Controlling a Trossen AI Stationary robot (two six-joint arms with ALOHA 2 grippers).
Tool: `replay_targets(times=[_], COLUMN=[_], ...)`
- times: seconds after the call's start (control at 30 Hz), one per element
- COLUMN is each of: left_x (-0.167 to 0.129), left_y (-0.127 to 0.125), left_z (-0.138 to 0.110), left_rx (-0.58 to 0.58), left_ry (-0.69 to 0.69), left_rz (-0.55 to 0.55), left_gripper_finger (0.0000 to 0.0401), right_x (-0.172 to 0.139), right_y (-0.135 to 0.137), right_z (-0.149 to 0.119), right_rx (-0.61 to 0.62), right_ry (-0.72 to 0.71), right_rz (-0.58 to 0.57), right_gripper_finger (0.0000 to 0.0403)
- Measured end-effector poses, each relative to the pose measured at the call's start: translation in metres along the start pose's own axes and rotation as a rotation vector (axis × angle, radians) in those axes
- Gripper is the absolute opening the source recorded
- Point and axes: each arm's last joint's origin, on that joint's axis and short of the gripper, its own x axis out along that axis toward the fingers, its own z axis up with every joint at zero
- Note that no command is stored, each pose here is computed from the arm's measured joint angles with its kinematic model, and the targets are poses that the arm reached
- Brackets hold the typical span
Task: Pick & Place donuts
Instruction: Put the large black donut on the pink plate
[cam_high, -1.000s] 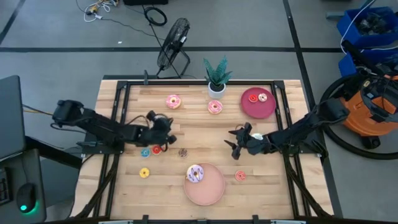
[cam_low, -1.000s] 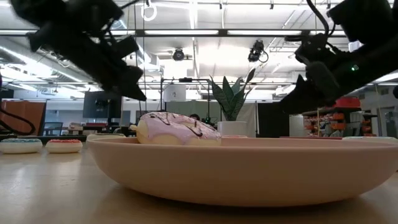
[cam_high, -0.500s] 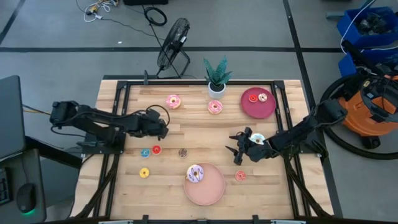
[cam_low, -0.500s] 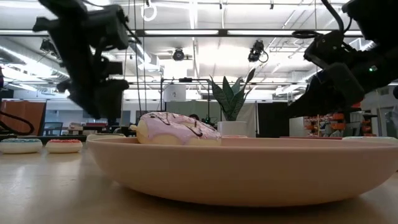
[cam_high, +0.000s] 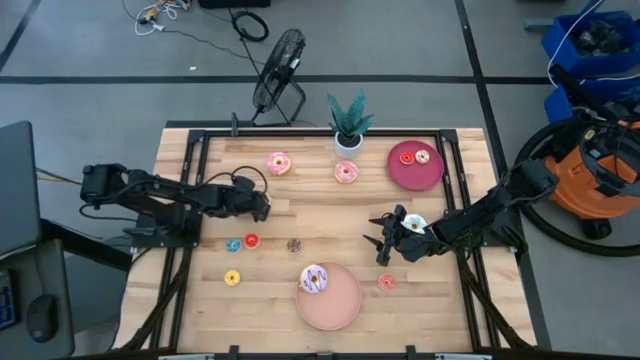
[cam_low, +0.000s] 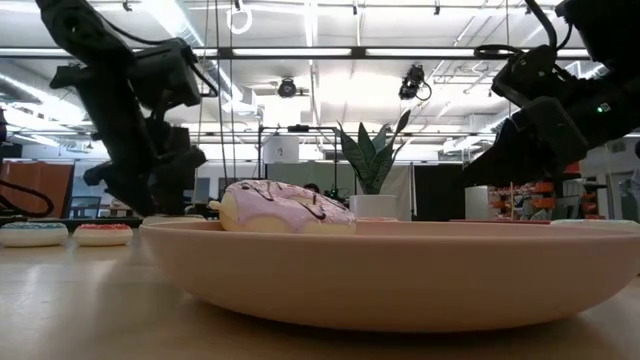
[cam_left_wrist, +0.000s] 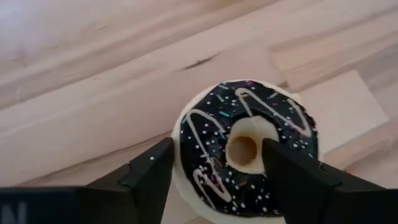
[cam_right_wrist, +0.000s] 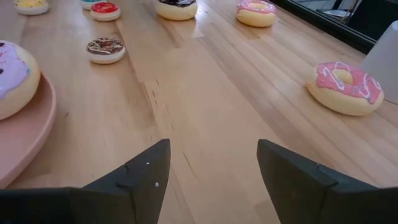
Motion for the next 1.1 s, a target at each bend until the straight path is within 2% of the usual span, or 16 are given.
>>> replay_targets(times=[0.27, 0.5, 0.63, 0.8, 0.9, 1.1], left_x=[0.000, -0.017, -0.041, -0.069, -0.074, -0.065], left_y=[-0.002, -0.026, -0.054, -0.095, -0.119, -0.173], left_z=[0.002, 0.024, 0.039, 0.050, 0.051, 0.045], left_rx=[0.071, 0.191, 0.298, 0.450, 0.528, 0.703], left_ry=[-0.009, -0.070, -0.173, -0.363, -0.376, -0.336], left_rz=[-0.021, -0.109, -0.239, -0.432, -0.473, -0.541], left_gripper_finger=[0.0188, 0.0116, 0.0086, 0.0070, 0.0069, 0.0069], right_x=[0.000, 0.000, -0.001, -0.005, -0.008, -0.023], right_y=[0.000, 0.000, 0.001, 0.005, 0.007, 0.009], right_z=[0.000, 0.000, 0.000, -0.002, 0.000, 0.005], right_rx=[0.001, 0.000, 0.001, -0.015, -0.016, -0.021], right_ry=[0.000, 0.000, -0.001, -0.004, -0.012, -0.024], right_rz=[0.000, 0.000, 0.007, 0.030, 0.037, 0.087], right_gripper_finger=[0.0252, 0.0252, 0.0252, 0.0252, 0.0252, 0.0252])
